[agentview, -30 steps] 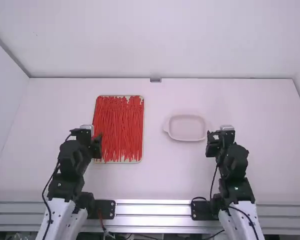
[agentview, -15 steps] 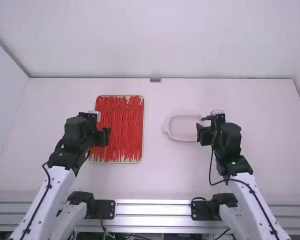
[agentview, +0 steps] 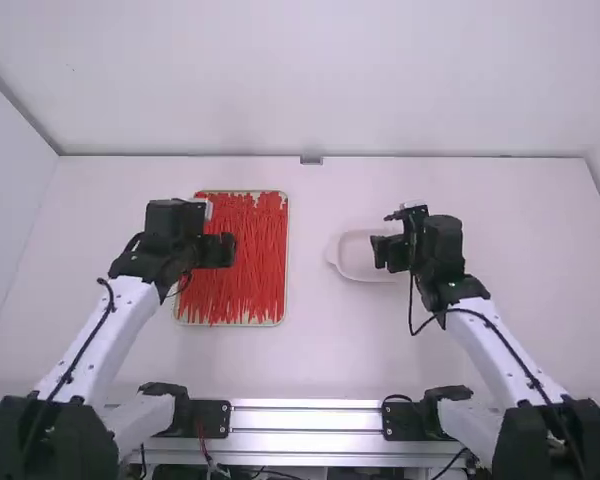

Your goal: Fasten the cable tie

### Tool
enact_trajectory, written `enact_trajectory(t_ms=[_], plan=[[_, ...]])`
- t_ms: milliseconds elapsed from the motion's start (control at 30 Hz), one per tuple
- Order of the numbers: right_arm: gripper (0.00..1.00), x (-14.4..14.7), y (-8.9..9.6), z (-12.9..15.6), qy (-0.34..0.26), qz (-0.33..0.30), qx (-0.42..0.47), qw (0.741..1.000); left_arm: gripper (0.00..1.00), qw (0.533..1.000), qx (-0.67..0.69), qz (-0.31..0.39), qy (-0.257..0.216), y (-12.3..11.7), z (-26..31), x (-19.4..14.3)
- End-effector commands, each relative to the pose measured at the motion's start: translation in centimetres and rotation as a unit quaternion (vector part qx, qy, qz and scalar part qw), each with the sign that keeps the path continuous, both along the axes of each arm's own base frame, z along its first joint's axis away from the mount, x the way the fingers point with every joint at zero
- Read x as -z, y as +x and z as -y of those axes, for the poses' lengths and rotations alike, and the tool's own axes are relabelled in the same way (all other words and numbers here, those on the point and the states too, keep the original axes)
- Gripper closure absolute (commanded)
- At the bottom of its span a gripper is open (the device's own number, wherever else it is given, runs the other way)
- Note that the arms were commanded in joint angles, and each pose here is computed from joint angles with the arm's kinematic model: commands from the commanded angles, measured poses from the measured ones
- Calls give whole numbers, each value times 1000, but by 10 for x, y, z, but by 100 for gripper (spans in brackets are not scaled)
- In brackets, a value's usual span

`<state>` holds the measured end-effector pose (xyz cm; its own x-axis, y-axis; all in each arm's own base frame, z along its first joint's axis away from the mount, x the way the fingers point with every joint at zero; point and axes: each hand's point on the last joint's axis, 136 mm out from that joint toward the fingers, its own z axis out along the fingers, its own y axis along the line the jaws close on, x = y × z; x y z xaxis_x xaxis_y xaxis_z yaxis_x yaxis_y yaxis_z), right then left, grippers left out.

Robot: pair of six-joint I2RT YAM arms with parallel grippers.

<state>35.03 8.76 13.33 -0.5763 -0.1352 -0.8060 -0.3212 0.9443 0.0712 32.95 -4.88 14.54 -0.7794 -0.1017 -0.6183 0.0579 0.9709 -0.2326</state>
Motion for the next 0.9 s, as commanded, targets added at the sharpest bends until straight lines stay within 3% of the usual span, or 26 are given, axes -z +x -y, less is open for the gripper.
enact_trajectory(t_ms=[0, 533, 867], plan=[[7, -10, 10, -7, 3, 9, -11, 1000, 6, 1000, 3, 0, -16, 8, 8, -9], [2, -3, 19, -13, 1, -5, -21, 1000, 0, 997, 42, -61, 22, 57, 14, -34], [2, -3, 19, -13, 2, -5, -21, 1000, 1, 995, 35, -93, 33, 106, 14, -13]])
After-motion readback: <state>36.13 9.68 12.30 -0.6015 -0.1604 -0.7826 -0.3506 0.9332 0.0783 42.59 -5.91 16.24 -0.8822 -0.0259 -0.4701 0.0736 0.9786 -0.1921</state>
